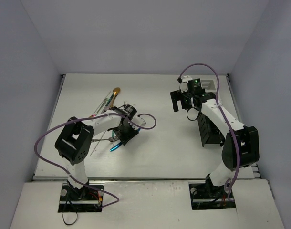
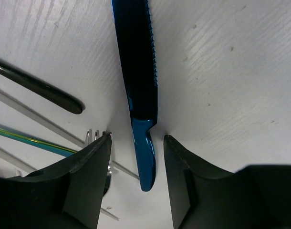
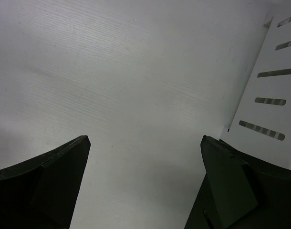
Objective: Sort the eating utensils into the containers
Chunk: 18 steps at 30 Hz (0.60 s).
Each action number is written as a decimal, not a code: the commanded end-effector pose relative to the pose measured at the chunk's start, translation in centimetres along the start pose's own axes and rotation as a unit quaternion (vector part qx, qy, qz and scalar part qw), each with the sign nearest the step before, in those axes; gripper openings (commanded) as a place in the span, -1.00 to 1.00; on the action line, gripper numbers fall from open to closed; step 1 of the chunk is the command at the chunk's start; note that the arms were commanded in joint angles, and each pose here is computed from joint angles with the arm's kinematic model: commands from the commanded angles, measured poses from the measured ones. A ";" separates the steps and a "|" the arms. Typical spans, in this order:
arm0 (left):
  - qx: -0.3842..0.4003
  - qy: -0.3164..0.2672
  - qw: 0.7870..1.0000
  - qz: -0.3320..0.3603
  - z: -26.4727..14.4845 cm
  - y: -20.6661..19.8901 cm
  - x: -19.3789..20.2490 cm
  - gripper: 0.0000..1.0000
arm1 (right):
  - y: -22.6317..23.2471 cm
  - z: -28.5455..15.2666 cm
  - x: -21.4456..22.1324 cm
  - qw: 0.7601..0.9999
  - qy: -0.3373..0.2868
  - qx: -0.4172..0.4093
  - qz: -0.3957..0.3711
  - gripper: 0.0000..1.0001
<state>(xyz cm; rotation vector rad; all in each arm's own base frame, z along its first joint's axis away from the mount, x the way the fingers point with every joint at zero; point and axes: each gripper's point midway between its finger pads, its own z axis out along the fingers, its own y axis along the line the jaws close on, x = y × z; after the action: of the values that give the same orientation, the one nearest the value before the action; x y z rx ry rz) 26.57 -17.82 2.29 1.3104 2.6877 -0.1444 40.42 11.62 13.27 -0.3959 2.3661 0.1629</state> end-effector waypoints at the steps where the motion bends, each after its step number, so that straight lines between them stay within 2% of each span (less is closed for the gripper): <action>1: 0.005 -0.012 1.000 -0.001 -0.1 0.1 -1.3 -0.14 | 0.3 -1.7 -3.3 0.998 -0.055 -0.008 0.005 1.00; 7: -0.016 -0.012 1.000 -0.002 -0.3 0.9 -1.6 -0.13 | 0.4 -1.6 -3.0 0.999 -0.052 -0.010 0.004 1.00; 18: -0.080 -0.043 0.996 -0.005 -4.0 2.6 -1.6 -0.09 | 0.6 -1.4 -2.8 0.999 -0.049 -0.018 0.003 1.00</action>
<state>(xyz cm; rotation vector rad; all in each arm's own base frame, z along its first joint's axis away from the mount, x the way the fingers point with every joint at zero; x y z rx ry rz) 27.95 -17.18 2.90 1.2775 2.6705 -0.0368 40.28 12.07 13.29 -0.4060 2.3653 0.1957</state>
